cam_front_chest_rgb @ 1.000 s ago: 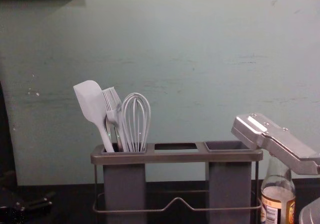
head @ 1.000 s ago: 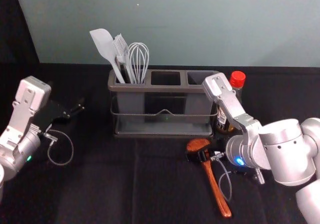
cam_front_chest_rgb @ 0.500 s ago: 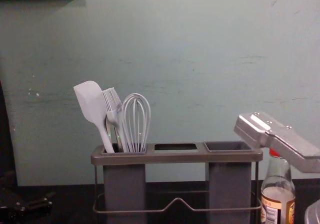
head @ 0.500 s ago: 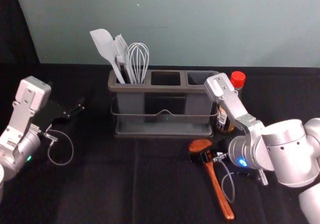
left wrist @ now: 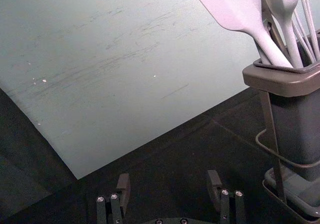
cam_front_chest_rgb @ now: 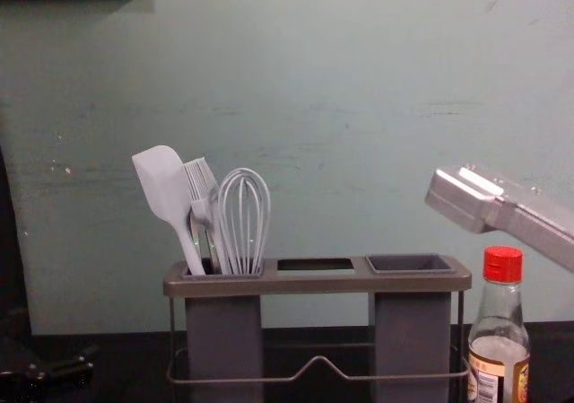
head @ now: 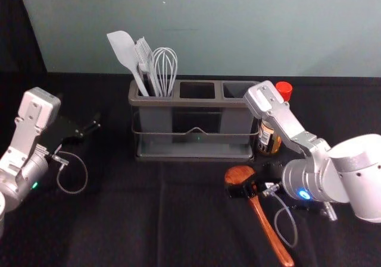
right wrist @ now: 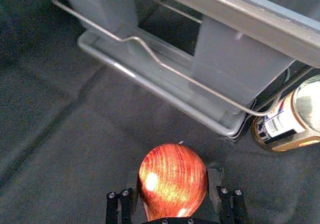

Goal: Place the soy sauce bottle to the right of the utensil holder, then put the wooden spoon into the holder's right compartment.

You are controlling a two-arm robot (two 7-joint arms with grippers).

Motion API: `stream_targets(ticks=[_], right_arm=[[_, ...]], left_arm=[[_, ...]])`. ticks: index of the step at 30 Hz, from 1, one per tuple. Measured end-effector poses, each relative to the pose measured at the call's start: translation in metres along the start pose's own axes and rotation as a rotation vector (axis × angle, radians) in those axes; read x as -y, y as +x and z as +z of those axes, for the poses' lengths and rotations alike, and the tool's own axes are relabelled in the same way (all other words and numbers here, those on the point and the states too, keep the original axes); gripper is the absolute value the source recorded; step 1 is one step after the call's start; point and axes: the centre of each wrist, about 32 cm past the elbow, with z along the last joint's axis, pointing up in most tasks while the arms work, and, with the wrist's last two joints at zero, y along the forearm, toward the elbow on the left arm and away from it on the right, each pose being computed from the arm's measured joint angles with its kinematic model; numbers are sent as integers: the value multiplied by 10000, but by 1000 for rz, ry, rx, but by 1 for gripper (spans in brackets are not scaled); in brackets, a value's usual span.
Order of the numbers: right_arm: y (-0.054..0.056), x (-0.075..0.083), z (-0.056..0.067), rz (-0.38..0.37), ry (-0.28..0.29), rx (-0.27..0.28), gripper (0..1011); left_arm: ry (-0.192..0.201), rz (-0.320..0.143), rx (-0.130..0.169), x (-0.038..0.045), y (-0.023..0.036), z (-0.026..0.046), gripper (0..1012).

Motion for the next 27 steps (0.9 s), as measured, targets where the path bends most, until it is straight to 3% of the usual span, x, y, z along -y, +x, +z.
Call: stream_targets(ticks=[9, 13, 27], right_arm=[[22, 306, -33, 19, 15, 67, 839], [35, 417, -57, 6, 55, 88, 840], [-3, 642, -266, -59, 368, 123, 840]], left_arm=[[0, 0, 0, 0, 0, 0, 1005], [0, 0, 0, 0, 0, 0, 1005], [0, 0, 0, 0, 0, 0, 1005]])
